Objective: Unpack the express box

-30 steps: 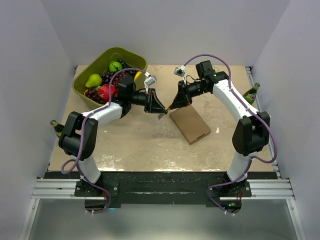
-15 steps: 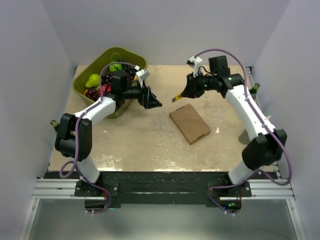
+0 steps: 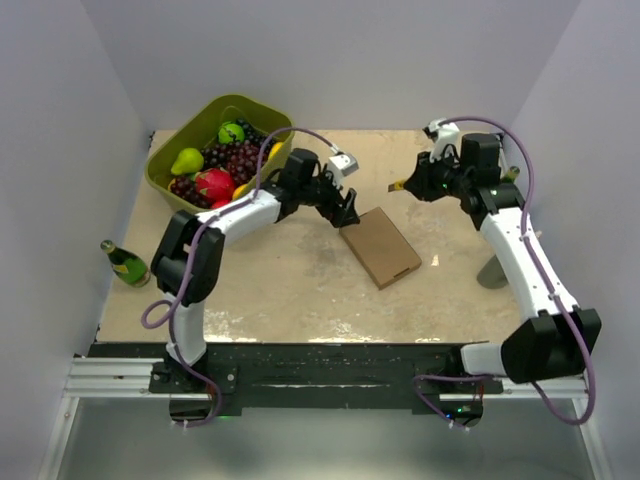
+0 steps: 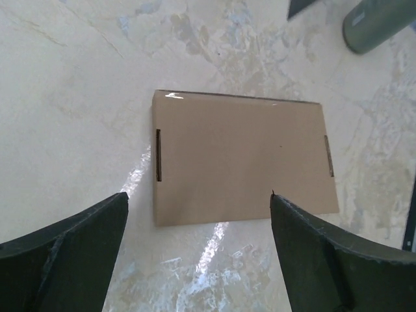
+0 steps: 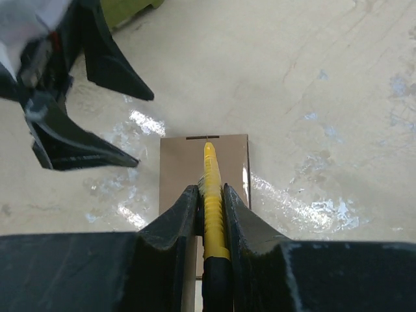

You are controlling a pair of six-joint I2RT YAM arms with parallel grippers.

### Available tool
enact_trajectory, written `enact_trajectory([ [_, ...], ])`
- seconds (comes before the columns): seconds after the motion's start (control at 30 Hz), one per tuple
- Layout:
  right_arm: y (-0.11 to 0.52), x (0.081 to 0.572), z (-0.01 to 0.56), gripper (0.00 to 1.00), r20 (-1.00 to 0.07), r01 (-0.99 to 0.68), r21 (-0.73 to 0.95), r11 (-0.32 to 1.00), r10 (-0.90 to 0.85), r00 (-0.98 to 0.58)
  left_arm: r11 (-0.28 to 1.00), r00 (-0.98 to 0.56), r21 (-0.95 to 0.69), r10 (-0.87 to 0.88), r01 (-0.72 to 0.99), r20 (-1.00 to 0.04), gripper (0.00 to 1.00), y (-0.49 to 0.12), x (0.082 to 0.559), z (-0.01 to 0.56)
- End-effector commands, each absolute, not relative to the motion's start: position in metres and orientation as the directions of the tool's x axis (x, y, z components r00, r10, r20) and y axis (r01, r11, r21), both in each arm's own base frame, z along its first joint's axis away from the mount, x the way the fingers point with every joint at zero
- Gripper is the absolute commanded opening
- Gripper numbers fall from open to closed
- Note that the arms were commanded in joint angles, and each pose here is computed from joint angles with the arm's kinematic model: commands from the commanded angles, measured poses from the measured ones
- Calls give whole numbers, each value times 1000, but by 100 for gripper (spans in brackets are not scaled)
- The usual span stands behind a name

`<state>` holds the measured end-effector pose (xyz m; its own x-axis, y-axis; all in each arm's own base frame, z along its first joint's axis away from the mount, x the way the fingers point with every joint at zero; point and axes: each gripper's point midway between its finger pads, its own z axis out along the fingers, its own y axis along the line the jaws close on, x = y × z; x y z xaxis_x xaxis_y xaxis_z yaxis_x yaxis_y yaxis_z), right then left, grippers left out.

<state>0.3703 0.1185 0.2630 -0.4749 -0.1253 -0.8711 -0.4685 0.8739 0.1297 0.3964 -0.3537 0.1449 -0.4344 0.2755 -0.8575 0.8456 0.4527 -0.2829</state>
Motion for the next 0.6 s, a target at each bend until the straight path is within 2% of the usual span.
enact_trajectory([
  [0.0, 104, 397, 258, 0, -845, -456, 205, 866, -78, -529, 461, -331, -128, 393, 878, -858, 86, -356, 410, 128],
  [0.03, 98, 404, 263, 0, -850, -439, 202, 876, -66, -522, 464, -323, -114, 403, 879, -856, 78, -355, 412, 124],
  [0.1, 90, 419, 264, 0, -864, -420, 169, 891, -71, -499, 419, -252, -59, 422, 906, -871, 71, -355, 410, 120],
  [0.13, 85, 425, 266, 0, -871, -404, 138, 904, -84, -484, 392, -220, -45, 415, 919, -883, 64, -354, 402, 119],
  [0.17, 81, 431, 267, 0, -877, -386, 123, 914, -83, -474, 358, -146, -5, 367, 934, -919, 61, -364, 405, 137],
  [0.23, 83, 439, 261, 0, -878, -431, 84, 898, -138, -458, 323, -134, -19, 337, 946, -932, 56, -375, 405, 146],
  [0.4, 88, 448, 249, 0, -884, -469, 76, 880, -158, -439, 258, -216, -138, 303, 956, -928, 59, -402, 394, 135],
  [0.5, 87, 452, 226, 0, -864, -442, 111, 890, -133, -485, 305, -323, -235, 281, 923, -904, 60, -405, 396, 118],
  [0.57, 88, 459, 218, 0, -840, -420, 144, 896, -114, -530, 261, -342, -270, 286, 927, -895, 61, -407, 382, 113],
])
